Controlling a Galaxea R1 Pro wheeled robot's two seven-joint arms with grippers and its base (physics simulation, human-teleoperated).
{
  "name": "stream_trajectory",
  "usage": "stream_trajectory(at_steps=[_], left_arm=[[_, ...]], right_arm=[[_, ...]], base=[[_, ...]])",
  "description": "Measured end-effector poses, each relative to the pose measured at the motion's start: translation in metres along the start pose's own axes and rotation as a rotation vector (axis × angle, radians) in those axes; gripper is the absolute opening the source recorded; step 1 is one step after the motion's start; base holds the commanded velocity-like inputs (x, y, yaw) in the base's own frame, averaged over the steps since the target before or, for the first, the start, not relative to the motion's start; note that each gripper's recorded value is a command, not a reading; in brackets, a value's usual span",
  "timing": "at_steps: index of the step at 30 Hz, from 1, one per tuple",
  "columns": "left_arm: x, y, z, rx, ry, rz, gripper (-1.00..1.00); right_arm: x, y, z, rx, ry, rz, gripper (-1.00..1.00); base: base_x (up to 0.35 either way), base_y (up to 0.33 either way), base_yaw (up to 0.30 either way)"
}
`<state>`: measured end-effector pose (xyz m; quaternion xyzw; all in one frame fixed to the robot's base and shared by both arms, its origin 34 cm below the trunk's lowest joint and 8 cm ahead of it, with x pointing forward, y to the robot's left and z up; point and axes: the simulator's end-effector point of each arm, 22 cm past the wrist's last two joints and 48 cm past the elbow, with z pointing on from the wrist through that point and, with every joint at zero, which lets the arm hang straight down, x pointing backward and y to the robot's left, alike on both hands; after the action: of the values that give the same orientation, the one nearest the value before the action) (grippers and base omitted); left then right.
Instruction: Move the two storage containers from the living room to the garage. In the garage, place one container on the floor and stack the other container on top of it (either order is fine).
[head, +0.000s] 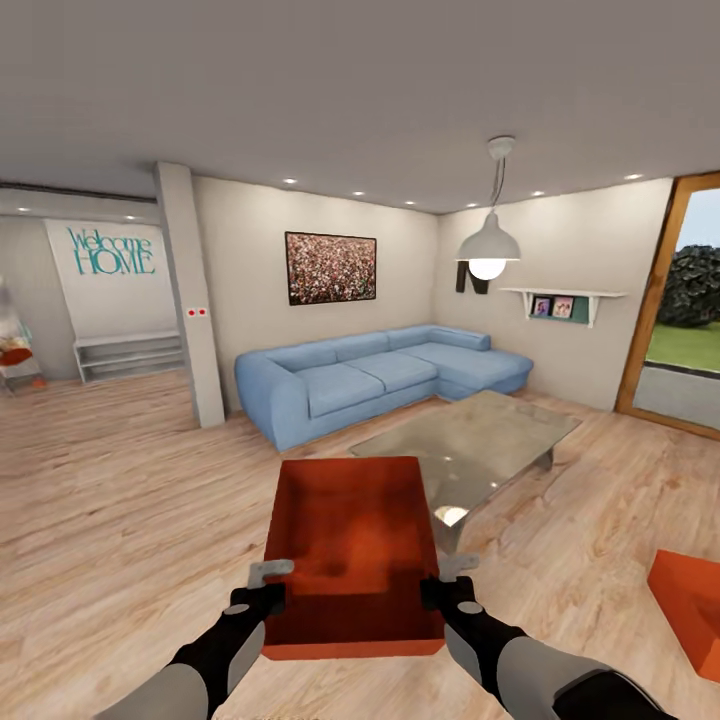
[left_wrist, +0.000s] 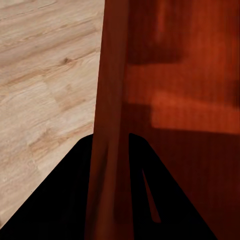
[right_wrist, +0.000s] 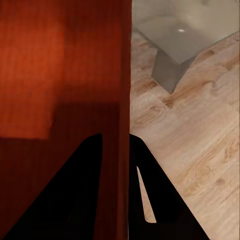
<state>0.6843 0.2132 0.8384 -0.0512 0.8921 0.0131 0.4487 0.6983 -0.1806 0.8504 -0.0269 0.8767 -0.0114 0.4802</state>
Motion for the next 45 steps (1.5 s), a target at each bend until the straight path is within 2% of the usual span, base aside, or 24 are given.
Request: stream_trajectory(at_steps=[45], left_arm=[[0.0010,0.0006,0.0001,0.000,0.002,-0.001,-1.00]], right_arm=[[0.0004,0.0005,-0.0001,0.000,0.002,-0.001,-1.00]], base=[[0.000,0.000,0.300]])
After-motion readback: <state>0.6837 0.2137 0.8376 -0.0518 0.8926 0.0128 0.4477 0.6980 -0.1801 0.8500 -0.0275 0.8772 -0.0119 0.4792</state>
